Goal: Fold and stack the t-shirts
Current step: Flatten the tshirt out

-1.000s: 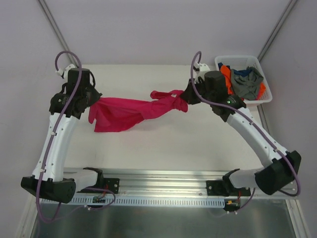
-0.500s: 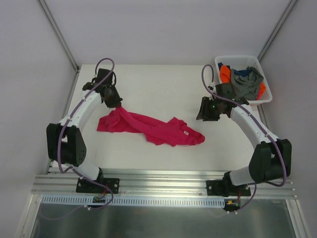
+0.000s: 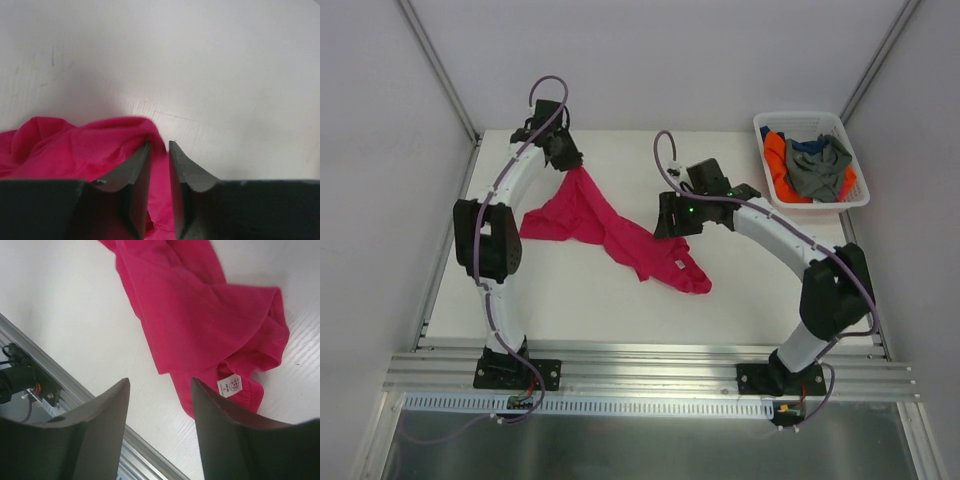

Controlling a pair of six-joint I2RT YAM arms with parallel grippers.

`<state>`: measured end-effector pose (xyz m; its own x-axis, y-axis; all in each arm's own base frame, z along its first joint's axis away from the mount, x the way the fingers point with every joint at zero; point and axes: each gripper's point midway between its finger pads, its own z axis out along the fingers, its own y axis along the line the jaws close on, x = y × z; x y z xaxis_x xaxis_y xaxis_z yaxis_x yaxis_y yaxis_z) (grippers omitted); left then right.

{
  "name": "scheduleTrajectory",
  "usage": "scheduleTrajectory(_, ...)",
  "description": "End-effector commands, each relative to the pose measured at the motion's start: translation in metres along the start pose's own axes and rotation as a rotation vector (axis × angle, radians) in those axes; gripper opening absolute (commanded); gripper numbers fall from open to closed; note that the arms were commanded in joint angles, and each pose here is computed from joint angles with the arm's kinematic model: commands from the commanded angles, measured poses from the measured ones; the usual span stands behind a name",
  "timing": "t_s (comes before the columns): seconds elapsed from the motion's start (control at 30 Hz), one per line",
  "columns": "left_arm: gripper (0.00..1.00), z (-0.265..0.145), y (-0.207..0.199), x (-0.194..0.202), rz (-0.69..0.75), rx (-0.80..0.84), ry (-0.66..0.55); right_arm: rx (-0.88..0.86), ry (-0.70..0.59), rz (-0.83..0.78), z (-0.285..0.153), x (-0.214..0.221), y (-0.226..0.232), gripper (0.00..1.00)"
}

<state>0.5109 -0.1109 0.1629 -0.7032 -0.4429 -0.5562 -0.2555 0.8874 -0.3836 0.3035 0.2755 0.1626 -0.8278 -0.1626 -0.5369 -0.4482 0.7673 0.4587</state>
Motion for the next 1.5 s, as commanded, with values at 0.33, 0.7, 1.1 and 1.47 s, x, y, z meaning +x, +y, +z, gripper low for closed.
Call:
scheduleTrajectory(0.33,0.87,-0.046,0.056,0.053,-0.016,-0.079,0.058,0.043,0.014,0.018,0.015,-0.008,0.007,0.67)
scheduleTrajectory(0.7,0.75,-0.052,0.117,0.086,-0.153,-0.239,0.023,0.003,0.036,0.034,0.023,-0.009,0.014,0.66)
scheduleTrajectory(1.1,0.52,-0.003,0.11,0.035,-0.281,-0.222,-0.028,0.05,0.034,0.03,0.017,0.0,0.004,0.66)
scheduleTrajectory(1.47,0.48,0.002,0.113,0.048,-0.337,-0.226,-0.006,0.088,0.035,0.025,0.012,0.004,-0.004,0.66)
